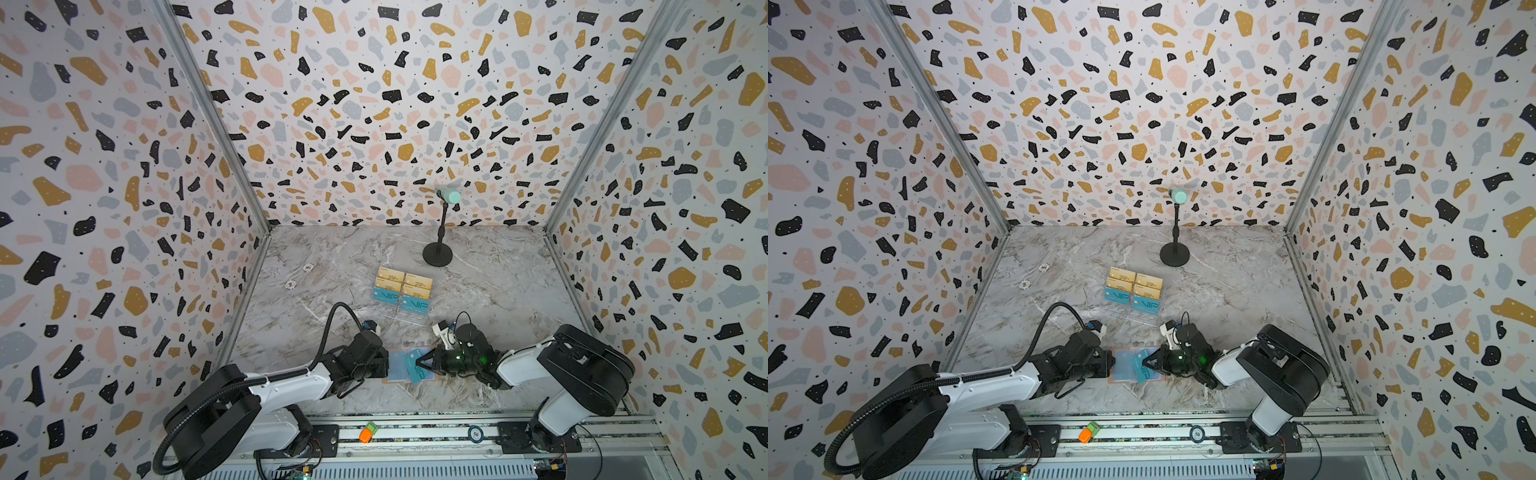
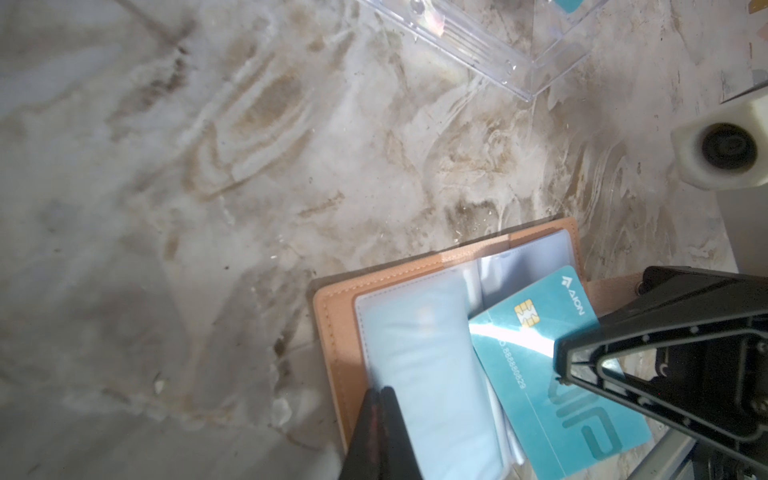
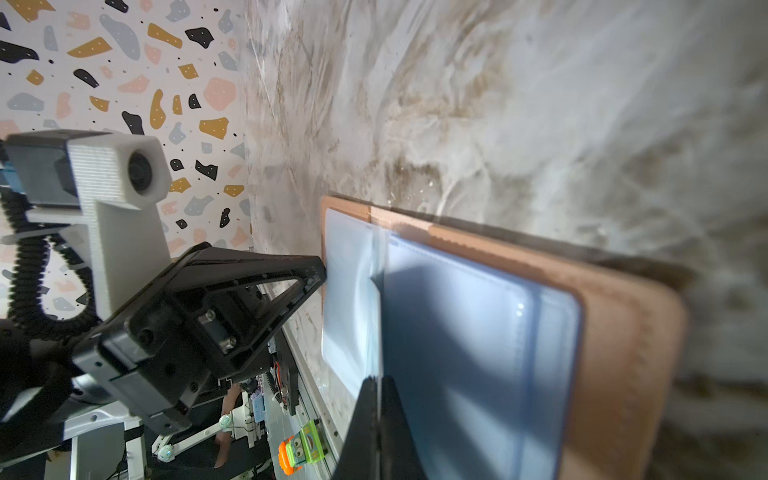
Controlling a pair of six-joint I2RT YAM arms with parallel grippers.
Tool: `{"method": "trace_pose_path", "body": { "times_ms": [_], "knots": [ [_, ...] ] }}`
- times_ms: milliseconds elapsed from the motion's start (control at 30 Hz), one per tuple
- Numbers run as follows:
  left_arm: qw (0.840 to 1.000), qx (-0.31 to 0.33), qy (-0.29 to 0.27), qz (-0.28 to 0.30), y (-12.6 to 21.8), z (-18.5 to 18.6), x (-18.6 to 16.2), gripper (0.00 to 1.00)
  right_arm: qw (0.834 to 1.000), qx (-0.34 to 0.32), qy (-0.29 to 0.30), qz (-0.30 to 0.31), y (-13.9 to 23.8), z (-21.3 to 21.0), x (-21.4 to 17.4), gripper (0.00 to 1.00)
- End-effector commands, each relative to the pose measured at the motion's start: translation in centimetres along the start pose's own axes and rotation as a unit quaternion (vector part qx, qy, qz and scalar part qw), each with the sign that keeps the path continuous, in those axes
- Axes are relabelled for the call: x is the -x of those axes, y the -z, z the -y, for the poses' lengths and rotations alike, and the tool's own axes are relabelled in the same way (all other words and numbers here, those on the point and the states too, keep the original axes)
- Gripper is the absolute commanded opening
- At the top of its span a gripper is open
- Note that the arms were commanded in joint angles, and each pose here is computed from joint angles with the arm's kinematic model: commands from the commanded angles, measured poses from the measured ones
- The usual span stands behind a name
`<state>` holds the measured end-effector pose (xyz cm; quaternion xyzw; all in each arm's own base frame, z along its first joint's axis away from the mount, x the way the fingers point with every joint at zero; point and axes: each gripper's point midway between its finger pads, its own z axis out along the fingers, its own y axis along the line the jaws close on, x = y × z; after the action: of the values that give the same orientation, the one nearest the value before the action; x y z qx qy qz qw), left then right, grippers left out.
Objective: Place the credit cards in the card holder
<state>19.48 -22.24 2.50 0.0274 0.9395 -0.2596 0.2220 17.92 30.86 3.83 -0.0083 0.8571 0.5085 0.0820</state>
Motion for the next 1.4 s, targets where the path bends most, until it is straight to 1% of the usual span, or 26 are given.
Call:
{"method": "trace_pose_path", "body": {
  "times_ms": [0,467,767,933,1133,1367],
  "knots": [
    [1.000,0.001,0.002,0.002,0.0,-0.3,-0.3,0.00,1.000,0.012,0.006,0.002,-0.2,-0.5,0.3,0.00],
    [1.000,0.002,0.000,0.000,0.0,-0.2,-0.3,0.00,1.000,0.002,0.021,0.000,-0.1,-0.4,0.1,0.00],
    [1.000,0.002,0.002,0.001,0.1,-0.2,-0.2,0.01,0.999,-0.018,0.023,-0.016,0.3,0.4,-1.3,0.00],
    [1.000,0.002,0.000,0.002,0.1,0.0,-0.1,0.01,0.999,-0.017,0.022,-0.021,0.2,0.6,-1.9,0.00],
    [1.000,0.000,0.000,-0.001,-0.1,0.1,-0.2,0.01,0.999,0.001,0.028,-0.018,-0.4,-0.3,-1.3,0.00],
    [1.000,-0.001,0.001,-0.001,-0.1,0.2,-0.1,0.01,0.999,0.006,0.031,-0.007,-1.1,-0.7,-0.4,0.00]
  ]
}}
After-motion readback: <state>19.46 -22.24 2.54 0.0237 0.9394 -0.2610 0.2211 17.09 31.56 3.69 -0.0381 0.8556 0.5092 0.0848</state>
